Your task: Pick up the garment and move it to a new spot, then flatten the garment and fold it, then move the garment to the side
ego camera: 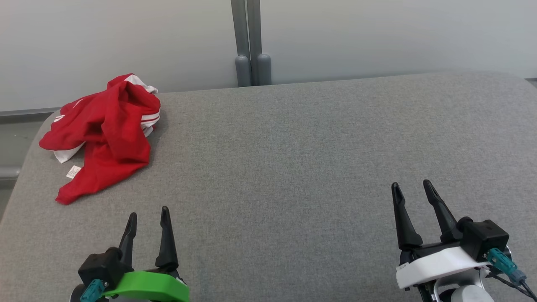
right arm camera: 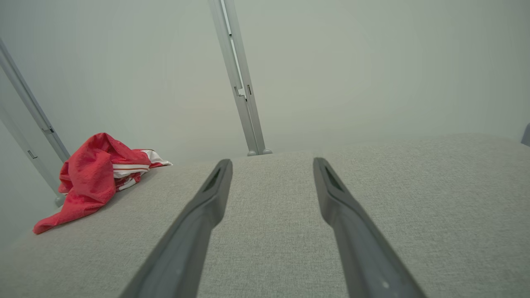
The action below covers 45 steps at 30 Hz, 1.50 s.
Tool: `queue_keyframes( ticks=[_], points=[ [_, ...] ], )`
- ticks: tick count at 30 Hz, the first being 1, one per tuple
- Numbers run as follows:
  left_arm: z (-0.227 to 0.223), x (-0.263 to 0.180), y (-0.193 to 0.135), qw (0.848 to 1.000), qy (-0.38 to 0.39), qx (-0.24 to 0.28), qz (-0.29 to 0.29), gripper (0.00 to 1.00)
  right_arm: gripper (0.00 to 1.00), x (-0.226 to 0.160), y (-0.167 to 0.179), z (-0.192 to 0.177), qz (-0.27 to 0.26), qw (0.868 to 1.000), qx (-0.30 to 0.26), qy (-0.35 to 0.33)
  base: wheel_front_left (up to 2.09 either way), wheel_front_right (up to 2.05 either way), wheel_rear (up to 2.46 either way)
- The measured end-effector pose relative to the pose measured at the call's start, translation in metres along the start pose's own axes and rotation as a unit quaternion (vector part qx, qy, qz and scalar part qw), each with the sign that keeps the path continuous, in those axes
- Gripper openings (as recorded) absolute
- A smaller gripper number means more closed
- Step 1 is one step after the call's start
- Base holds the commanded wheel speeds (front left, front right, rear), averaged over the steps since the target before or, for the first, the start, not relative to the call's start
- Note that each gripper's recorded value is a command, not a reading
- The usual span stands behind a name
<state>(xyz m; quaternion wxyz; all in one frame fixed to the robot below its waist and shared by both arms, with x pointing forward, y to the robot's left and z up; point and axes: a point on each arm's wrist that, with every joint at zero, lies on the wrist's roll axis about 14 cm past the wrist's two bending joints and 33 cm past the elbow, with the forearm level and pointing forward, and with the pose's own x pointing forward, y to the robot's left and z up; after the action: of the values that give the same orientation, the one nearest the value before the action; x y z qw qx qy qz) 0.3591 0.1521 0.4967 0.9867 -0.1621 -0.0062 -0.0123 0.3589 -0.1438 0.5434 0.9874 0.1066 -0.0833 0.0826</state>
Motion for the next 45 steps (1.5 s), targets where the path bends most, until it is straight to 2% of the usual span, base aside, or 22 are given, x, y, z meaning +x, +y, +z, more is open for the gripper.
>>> queue_keyframes(
  ticks=[26,45],
  points=[
    [0.0009,-0.0039,-0.0084,0.997,-0.017,0.079,-0.018,1.00,1.00,-0.0035,0.0016,0.0013,0.014,0.997,-0.080,-0.009,0.00,0.00,0.00],
    [0.0024,-0.0040,-0.0075,0.997,-0.020,0.077,-0.017,1.00,1.00,-0.0044,-0.0004,0.0002,0.010,0.997,-0.074,-0.007,0.00,0.00,0.00]
  ],
)
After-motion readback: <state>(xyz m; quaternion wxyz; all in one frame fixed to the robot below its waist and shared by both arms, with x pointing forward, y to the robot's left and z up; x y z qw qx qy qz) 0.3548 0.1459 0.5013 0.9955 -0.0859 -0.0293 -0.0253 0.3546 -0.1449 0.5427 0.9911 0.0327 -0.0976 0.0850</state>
